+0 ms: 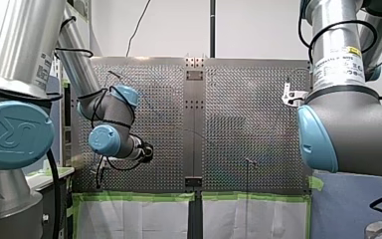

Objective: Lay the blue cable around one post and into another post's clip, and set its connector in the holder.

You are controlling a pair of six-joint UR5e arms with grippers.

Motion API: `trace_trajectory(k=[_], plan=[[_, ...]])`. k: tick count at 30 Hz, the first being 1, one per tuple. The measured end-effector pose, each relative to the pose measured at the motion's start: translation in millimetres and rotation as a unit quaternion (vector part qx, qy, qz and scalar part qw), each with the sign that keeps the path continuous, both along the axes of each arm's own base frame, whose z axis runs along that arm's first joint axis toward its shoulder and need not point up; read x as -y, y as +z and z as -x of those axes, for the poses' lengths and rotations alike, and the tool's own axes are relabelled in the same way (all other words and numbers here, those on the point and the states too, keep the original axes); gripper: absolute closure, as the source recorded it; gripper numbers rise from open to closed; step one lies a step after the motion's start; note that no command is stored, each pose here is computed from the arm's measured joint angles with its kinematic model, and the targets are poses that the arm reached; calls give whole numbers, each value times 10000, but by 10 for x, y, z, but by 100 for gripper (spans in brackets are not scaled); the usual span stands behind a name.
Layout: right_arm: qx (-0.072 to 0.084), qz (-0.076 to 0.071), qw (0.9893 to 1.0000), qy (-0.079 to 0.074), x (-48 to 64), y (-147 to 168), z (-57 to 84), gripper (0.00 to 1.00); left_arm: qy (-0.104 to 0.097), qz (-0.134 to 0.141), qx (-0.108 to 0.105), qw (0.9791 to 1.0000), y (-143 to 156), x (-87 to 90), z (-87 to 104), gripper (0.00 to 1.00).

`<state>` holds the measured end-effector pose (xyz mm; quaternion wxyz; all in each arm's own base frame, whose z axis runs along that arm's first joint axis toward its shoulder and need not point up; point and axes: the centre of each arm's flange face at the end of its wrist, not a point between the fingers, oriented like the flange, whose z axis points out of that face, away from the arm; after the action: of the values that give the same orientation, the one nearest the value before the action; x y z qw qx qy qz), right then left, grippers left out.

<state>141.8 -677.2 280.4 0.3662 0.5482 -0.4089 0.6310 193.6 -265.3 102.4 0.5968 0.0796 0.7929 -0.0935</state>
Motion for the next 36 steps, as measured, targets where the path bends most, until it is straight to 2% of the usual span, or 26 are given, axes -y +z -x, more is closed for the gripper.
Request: trace_trajectory(k=[8,9,10,11,12,13,15,16,17,18,19,20,22,23,34,36], plan=[[37,-1,10000,-8,5,2,1,100,2,3,4,10000,0,1,-2,0],[39,-2,10000,-11,6,2,2,89,2,3,5,10000,0,1,-2,0],[40,-2,10000,-14,6,2,2,89,2,4,5,10000,1,1,-3,0],[40,-3,10000,-15,5,2,2,78,3,4,6,10000,1,1,-3,0],[40,-3,10000,-16,6,2,2,62,3,4,6,10000,1,1,-4,0],[39,-2,10000,-17,6,2,3,62,4,5,7,10000,1,1,-4,0],[35,1,10000,-21,6,2,2,39,4,4,6,10000,1,0,-3,0],[32,1,10000,-24,6,2,3,39,4,5,8,10000,1,0,-3,0],[32,2,10000,-26,6,2,3,29,4,5,9,10000,1,1,-3,0],[32,1,10000,-29,7,1,3,24,6,6,10,10000,1,0,-3,0],[32,0,10000,-30,7,-1,3,24,6,6,11,10000,1,1,-3,0],[33,2,10000,-33,8,0,3,18,8,6,12,10000,2,0,-4,0],[36,0,10000,-34,9,2,4,18,5,6,11,10000,1,1,-3,0],[38,-1,10000,-35,9,2,5,15,4,6,11,10000,1,1,-2,0],[46,-14,9999,-96,12,-6,17,15,5,7,14,10000,1,1,-1,0],[47,-18,9999,-106,12,-7,18,11,7,8,14,10000,1,1,-2,0]])
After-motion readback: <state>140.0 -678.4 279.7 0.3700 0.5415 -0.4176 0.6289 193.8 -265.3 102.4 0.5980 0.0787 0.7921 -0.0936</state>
